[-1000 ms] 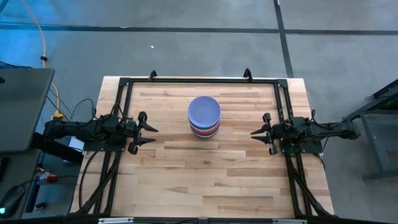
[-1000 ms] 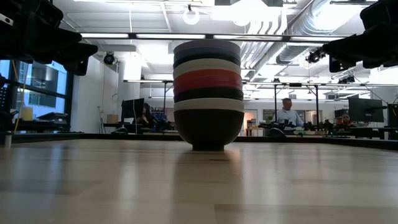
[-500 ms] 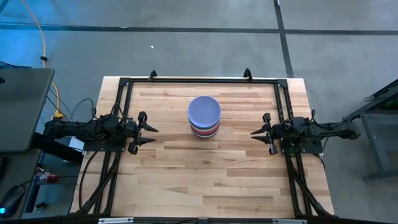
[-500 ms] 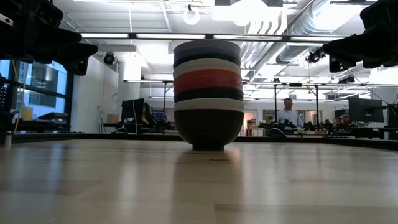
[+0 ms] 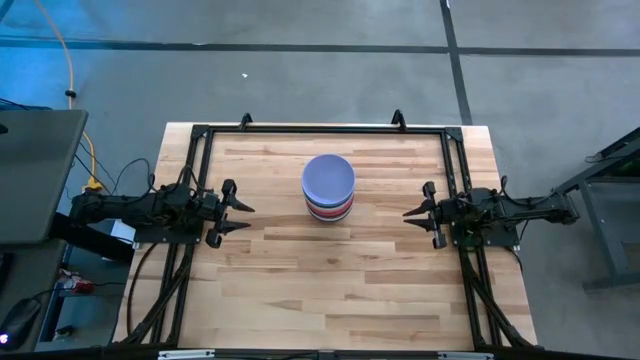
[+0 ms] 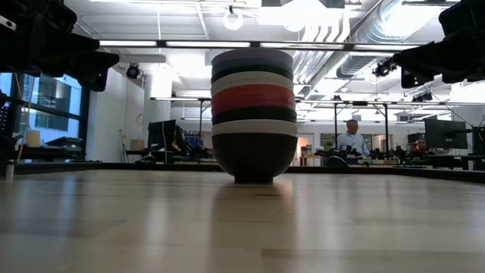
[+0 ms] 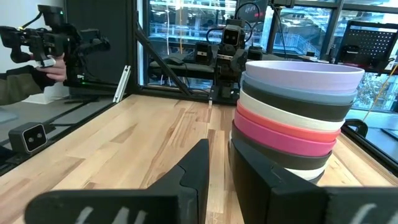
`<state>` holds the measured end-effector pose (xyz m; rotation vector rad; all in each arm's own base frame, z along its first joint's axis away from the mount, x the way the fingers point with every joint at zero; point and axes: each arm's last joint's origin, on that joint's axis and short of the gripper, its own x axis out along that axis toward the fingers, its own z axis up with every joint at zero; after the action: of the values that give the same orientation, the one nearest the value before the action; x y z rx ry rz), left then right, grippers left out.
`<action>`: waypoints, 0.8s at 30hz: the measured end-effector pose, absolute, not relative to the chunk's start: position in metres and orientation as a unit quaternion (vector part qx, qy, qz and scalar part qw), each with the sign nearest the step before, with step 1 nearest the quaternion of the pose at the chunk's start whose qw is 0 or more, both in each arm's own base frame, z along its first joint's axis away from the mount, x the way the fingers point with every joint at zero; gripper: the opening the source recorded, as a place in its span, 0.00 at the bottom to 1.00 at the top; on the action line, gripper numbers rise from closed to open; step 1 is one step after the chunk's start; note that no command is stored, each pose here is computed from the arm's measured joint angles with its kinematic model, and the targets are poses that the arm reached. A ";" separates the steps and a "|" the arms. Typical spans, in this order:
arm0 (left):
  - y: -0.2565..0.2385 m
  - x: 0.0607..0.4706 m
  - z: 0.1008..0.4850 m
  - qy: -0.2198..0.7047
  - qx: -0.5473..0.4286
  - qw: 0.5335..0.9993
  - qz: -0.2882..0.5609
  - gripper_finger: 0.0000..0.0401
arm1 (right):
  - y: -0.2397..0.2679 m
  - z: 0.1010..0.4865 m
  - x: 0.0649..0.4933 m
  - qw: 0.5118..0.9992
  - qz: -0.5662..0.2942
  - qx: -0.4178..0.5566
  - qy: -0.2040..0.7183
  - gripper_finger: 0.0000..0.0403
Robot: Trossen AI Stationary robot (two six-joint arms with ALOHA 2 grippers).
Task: Nest bowls inside each other
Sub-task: Return to Home Position
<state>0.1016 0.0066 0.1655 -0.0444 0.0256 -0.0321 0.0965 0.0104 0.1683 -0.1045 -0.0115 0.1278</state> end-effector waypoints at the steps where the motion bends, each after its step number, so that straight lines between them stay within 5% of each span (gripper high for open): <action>1: 0.007 0.102 0.165 0.013 -0.022 1.000 -0.016 0.46 | 0.010 0.168 0.096 0.997 0.064 -0.052 -0.006 0.15; 24: 0.007 0.102 0.165 0.012 0.025 0.999 -0.016 0.46 | 0.010 0.168 0.096 0.997 0.064 -0.052 -0.006 0.15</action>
<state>0.1016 0.0066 0.1654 0.0493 0.0246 -0.0329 0.0965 0.0104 0.1683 -0.1045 -0.0115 0.1281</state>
